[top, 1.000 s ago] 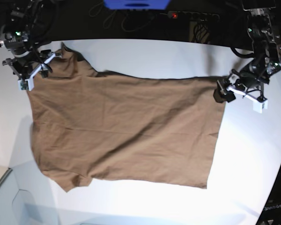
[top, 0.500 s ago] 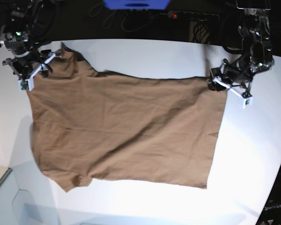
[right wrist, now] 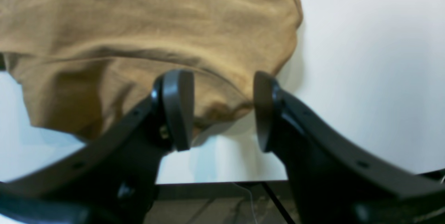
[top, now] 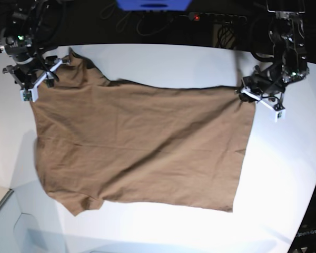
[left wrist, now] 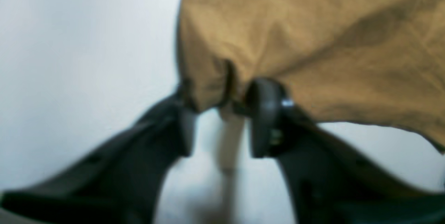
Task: Layout the t-shirt on the table in an organized manner, then fold the t-shirt properly
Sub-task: 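Pull the grasped corners apart with both grippers to straighten the edge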
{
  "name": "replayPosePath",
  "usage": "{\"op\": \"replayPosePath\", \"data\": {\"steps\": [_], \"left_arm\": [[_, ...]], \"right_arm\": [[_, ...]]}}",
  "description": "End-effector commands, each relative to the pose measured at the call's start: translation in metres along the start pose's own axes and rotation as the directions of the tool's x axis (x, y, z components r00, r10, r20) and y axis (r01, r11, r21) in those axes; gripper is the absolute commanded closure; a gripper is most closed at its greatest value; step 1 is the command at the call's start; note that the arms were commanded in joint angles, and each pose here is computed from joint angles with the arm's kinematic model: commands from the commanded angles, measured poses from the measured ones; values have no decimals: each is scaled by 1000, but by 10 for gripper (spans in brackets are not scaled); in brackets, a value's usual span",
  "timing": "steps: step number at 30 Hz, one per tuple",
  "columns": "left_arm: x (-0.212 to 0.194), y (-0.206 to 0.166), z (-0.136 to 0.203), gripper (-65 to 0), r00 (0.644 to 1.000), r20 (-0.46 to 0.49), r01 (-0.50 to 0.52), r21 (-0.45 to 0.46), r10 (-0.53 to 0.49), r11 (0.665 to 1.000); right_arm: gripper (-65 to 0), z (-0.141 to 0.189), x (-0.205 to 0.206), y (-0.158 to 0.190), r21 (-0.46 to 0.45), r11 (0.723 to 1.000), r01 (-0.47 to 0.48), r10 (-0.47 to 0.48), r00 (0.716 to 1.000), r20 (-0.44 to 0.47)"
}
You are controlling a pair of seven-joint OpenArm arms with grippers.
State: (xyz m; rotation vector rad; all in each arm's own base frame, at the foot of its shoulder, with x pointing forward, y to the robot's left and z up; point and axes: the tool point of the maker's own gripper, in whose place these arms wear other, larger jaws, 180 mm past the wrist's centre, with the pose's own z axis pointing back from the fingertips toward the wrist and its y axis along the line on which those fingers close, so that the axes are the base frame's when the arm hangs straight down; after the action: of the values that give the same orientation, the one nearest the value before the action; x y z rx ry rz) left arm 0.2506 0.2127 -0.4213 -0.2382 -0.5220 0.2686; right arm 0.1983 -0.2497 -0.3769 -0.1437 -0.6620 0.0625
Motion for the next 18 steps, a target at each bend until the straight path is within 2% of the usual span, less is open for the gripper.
{"op": "replayPosePath", "data": {"steps": [1,5,18], "left_arm": [[7,1,3,-133,1000,16,11,1,-11,1000],[7,2,4,0,1000,13,14,4,-14,1000],[7,1,4,-1,1000,14,12,1,-12,1000]], "right_arm": [[-285,4,11,-3,-6,1000,-15,15,999,42],[-287,4,12,-3,-3,1000,-15,15,999,44],[-294,2,7,-3,0,1000,-10,10,1000,27]]}}
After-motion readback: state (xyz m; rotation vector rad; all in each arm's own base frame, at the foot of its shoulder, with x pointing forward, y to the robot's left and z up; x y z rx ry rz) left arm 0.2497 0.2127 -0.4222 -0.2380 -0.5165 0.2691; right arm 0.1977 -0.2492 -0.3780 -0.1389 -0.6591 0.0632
